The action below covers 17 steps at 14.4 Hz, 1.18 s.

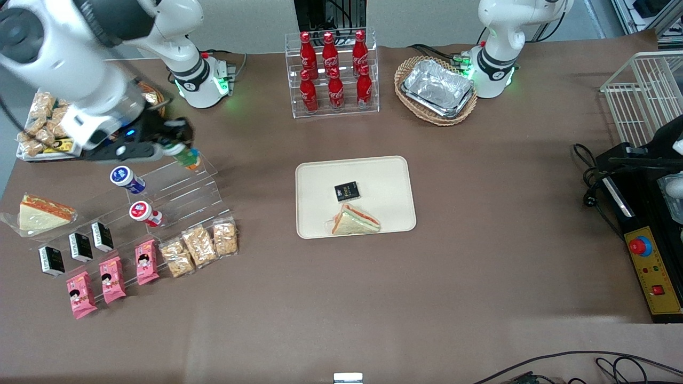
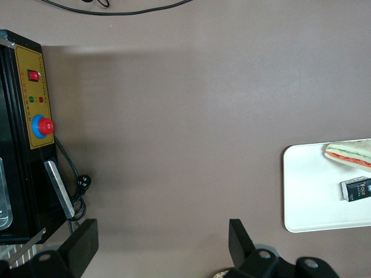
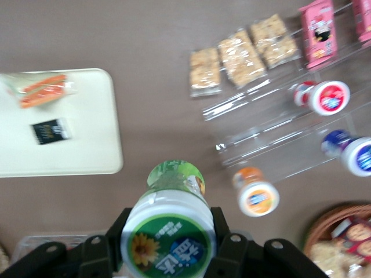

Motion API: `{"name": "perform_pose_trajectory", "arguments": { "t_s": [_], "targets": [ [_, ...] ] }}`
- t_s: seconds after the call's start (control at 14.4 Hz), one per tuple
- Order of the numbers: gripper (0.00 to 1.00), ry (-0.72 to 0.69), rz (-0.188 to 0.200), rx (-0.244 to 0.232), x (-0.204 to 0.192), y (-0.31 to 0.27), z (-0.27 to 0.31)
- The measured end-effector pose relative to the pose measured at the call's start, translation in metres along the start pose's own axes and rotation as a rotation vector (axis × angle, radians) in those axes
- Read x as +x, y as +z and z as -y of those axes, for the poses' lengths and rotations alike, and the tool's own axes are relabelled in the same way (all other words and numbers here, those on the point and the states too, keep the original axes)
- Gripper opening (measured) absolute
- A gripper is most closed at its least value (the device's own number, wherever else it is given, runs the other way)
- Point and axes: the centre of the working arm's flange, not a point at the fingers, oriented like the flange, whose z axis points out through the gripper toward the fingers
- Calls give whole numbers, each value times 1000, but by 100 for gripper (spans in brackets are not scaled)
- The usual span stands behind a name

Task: Place green gum on tray
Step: 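Lift the green gum bottle and carry it over the cream tray, then lower the green gum bottle onto the tray and open the right gripper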

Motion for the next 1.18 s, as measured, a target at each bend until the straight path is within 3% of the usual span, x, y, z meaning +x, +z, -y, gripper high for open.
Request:
{"name": "perform_pose_trajectory", "arguments": {
  "t_s": [0.28,0.55,0.83,0.97,1.18],
  "targets": [
    [59,96,2,-16,-25,17,107],
    [59,144,-16,-14,-21,84,189],
    [59,172,31,22,-5,174,227],
    [59,174,56,17,-4,216,239],
    [59,153,18,31,-22,278,253]
  ]
}}
